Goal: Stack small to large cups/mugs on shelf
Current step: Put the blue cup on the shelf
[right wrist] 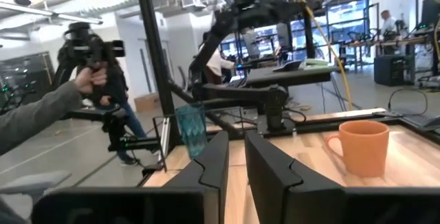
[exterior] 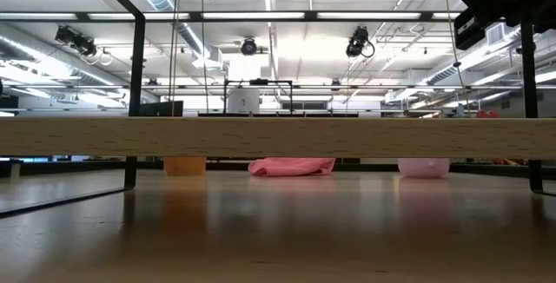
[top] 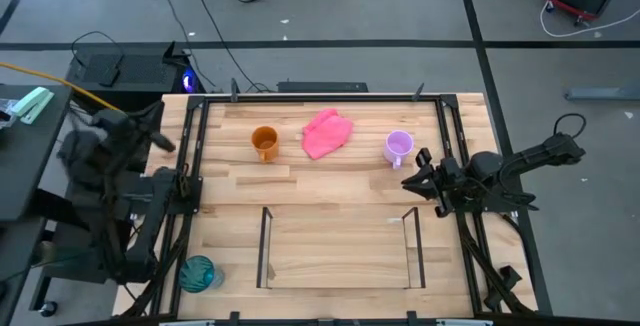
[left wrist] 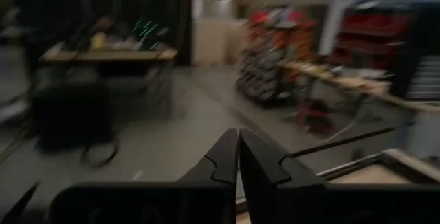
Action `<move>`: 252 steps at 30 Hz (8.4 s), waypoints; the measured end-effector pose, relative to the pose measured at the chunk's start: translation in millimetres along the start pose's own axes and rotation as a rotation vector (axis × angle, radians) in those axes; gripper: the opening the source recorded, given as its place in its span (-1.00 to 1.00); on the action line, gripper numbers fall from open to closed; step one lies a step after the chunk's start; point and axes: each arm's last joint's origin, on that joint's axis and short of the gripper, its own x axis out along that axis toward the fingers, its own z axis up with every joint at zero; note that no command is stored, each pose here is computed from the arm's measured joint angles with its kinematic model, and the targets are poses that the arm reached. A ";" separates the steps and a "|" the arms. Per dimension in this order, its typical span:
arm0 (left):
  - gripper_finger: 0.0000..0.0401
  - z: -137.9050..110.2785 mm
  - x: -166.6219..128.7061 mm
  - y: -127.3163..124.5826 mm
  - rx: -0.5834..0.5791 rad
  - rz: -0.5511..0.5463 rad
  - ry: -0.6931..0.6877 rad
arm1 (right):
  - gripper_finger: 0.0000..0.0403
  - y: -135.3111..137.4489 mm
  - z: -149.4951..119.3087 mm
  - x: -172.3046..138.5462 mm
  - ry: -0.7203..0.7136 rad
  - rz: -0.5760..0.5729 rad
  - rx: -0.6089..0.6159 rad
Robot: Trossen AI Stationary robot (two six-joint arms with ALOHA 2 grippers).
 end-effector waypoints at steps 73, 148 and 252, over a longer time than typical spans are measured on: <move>-0.97 -129.6 18.9 -102.9 -0.364 -1.292 0.632 | -0.71 0.1 -14.8 5.4 0.144 0.026 0.062; -0.41 -80.8 -140.1 -153.7 0.095 -0.138 1.548 | -0.71 0.3 -14.7 5.4 0.146 0.029 0.122; -0.94 74.3 -85.7 -163.5 -0.199 -0.961 0.941 | -0.71 1.1 -15.6 5.3 0.162 0.052 0.193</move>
